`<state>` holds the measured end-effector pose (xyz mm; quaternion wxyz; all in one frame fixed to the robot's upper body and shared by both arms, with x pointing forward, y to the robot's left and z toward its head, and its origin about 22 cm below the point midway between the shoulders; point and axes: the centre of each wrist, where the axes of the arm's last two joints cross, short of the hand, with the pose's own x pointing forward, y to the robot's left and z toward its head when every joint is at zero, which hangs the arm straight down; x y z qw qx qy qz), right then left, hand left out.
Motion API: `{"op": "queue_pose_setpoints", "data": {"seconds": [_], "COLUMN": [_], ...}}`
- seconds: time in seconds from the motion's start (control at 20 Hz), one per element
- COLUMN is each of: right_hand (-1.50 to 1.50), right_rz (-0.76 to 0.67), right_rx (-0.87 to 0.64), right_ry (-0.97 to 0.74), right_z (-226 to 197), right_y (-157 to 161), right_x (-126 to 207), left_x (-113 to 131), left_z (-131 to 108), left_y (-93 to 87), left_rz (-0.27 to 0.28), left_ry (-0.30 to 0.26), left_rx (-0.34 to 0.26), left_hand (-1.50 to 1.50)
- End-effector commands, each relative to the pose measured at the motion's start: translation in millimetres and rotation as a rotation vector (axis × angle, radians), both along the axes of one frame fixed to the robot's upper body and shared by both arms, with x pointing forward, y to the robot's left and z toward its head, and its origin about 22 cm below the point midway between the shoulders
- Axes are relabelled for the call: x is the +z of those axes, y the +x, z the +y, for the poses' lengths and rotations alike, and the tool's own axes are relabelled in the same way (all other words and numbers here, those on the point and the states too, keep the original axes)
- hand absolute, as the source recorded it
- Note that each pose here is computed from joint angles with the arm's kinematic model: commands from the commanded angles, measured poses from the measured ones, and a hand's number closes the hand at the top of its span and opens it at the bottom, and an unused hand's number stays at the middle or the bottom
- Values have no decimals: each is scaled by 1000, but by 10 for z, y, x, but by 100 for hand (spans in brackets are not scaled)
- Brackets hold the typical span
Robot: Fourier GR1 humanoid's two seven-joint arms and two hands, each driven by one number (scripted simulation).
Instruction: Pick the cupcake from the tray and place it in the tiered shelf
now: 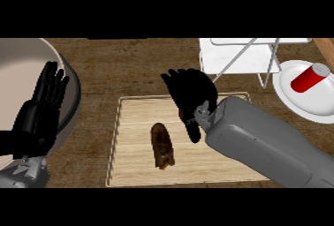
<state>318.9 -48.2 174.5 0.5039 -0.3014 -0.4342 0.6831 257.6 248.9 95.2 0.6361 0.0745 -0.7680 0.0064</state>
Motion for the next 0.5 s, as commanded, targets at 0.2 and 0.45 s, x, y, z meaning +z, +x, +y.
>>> {"op": "queue_pose_setpoints", "data": {"seconds": [0.2,0.45], "right_hand": [-150,-150], "right_rz": [-6,16], "right_rx": [-53,-52], "right_ry": [-26,-36], "right_z": [-82,-177], "right_y": [-20,13], "right_x": [-240,-429], "left_x": [-274,-356], "left_z": [261,137], "left_y": [4,-116], "left_rz": [148,148], "left_ry": [17,19], "left_rx": [74,60], "left_hand": [0,0]}}
